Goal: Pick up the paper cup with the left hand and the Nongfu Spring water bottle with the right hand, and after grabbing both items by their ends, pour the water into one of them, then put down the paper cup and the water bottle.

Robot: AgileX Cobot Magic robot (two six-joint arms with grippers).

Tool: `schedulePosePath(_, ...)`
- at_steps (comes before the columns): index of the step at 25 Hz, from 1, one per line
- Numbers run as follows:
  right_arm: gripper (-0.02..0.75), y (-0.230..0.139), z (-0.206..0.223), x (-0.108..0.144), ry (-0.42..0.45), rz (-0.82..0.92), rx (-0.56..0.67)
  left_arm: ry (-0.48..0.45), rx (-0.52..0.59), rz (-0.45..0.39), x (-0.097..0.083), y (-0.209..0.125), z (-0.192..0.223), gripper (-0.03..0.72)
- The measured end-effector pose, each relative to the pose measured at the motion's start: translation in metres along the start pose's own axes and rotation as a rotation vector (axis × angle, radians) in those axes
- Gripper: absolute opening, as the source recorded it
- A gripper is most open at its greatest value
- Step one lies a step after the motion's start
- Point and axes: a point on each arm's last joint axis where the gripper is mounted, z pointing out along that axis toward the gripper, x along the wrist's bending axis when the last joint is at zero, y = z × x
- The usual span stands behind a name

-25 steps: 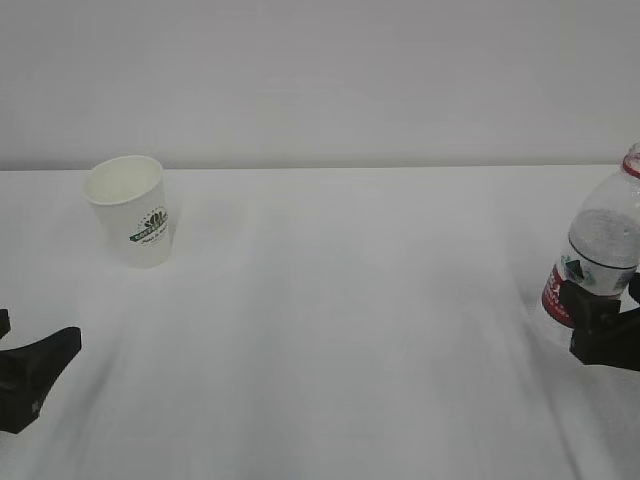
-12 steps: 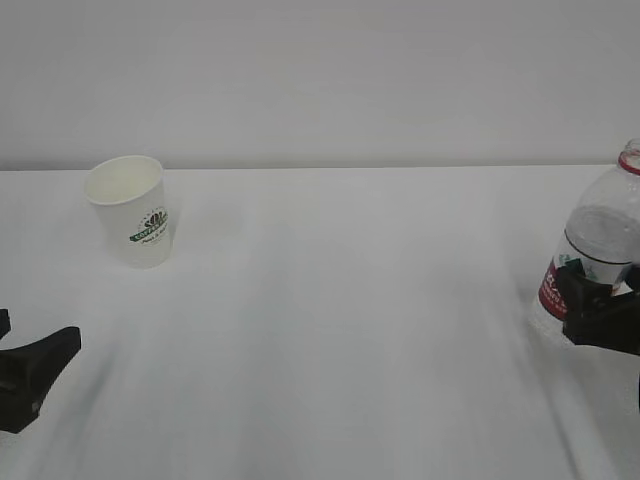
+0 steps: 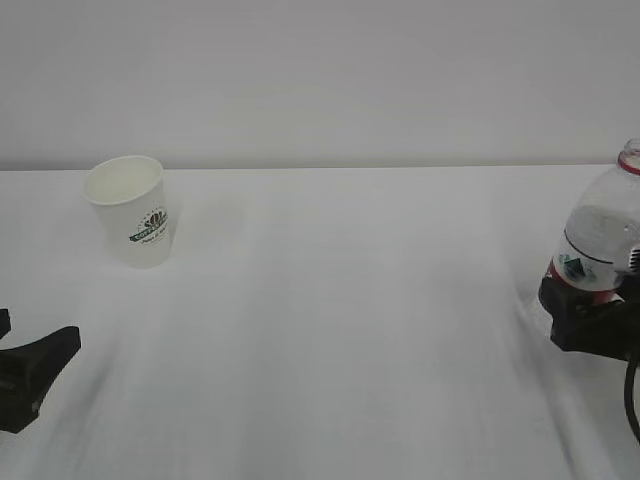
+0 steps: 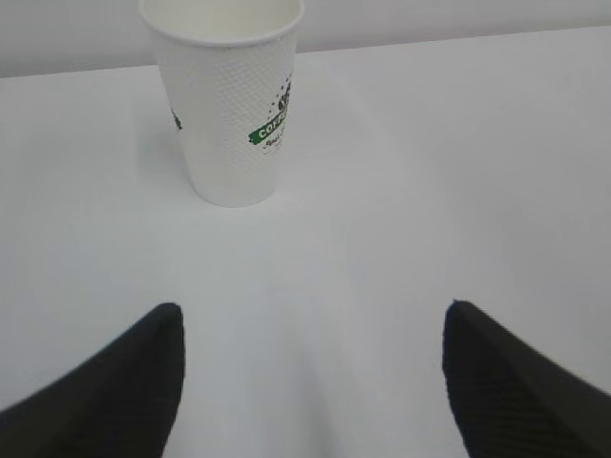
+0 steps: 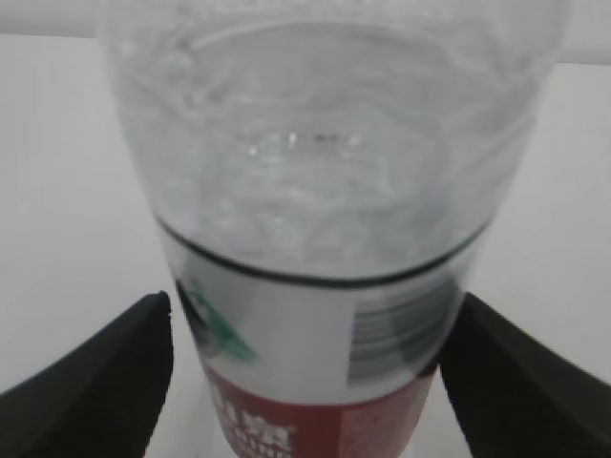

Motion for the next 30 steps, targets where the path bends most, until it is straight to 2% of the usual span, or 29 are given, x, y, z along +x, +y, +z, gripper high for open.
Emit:
schedulePosePath(14,0.657,0.012,0.018,-0.004,-0.034,0.014,-0.054,0.0,0.0,-0.003,0.0,0.0,0.0,0.601)
schedulePosePath(30,0.514,0.011,0.019,-0.003,-0.031,0.013,-0.05,0.0,-0.002,-0.003,0.0,0.0,0.0,0.582)
